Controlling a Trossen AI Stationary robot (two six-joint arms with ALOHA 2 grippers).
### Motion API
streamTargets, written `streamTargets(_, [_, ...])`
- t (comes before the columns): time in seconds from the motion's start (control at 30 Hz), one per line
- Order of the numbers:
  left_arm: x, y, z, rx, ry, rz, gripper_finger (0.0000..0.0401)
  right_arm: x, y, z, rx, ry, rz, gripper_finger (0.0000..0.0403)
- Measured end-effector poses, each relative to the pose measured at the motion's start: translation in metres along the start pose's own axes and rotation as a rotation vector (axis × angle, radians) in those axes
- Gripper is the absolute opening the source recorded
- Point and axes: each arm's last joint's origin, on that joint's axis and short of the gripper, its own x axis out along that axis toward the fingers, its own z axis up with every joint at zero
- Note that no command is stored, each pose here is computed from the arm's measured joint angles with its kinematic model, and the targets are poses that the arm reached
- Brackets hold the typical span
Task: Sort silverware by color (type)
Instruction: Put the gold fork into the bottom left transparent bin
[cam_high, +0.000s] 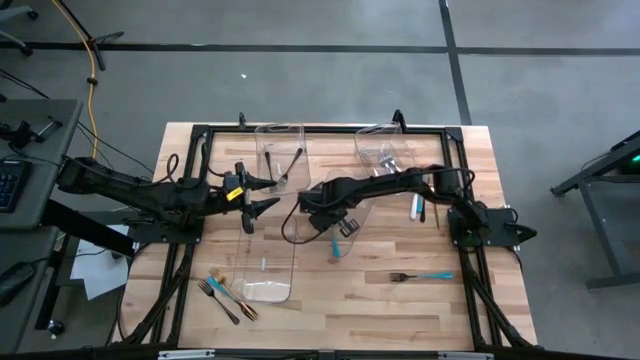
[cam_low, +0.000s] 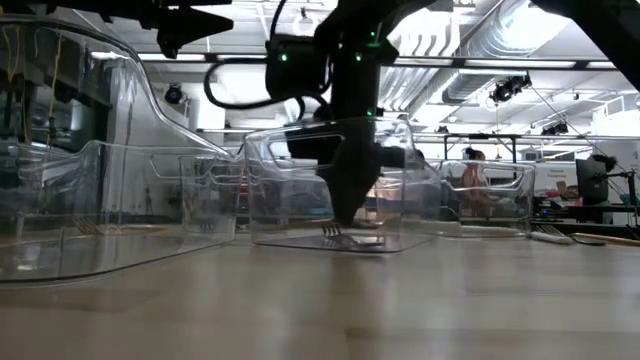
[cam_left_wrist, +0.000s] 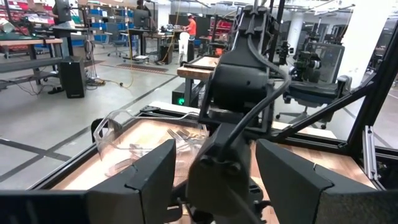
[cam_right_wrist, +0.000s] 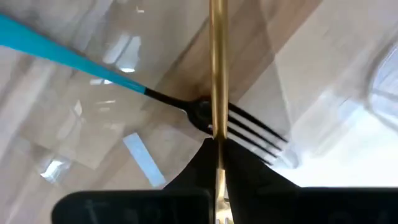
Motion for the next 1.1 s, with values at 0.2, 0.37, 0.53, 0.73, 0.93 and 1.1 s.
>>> streamTargets(0.2, [0.000, 0.000, 0.000, 0.000, 0.000, 0.000, 0.0213, -0.015, -0.002, 0.004, -0.008, 0.004, -0.002, 0.0005])
streamTargets(0.37, [0.000, 0.000, 0.000, 0.000, 0.000, 0.000, 0.0213, -0.027, 0.000, 0.007, -0.041, 0.050, -0.029, 0.0005])
streamTargets(0.53, [0.000, 0.000, 0.000, 0.000, 0.000, 0.000, 0.0213, -0.035, 0.007, 0.010, -0.077, 0.112, -0.040, 0.0005])
streamTargets(0.73, [0.000, 0.000, 0.000, 0.000, 0.000, 0.000, 0.0213, -0.040, 0.023, 0.012, -0.109, 0.186, -0.026, 0.0005])
streamTargets(0.93, [0.000, 0.000, 0.000, -0.006, 0.003, 0.000, 0.0213, -0.051, 0.031, 0.009, -0.076, 0.229, -0.013, 0.0005])
streamTargets(1.1, [0.000, 0.000, 0.000, -0.006, 0.003, -0.001, 0.0213, -0.078, 0.029, 0.001, -0.006, 0.185, -0.068, 0.0005])
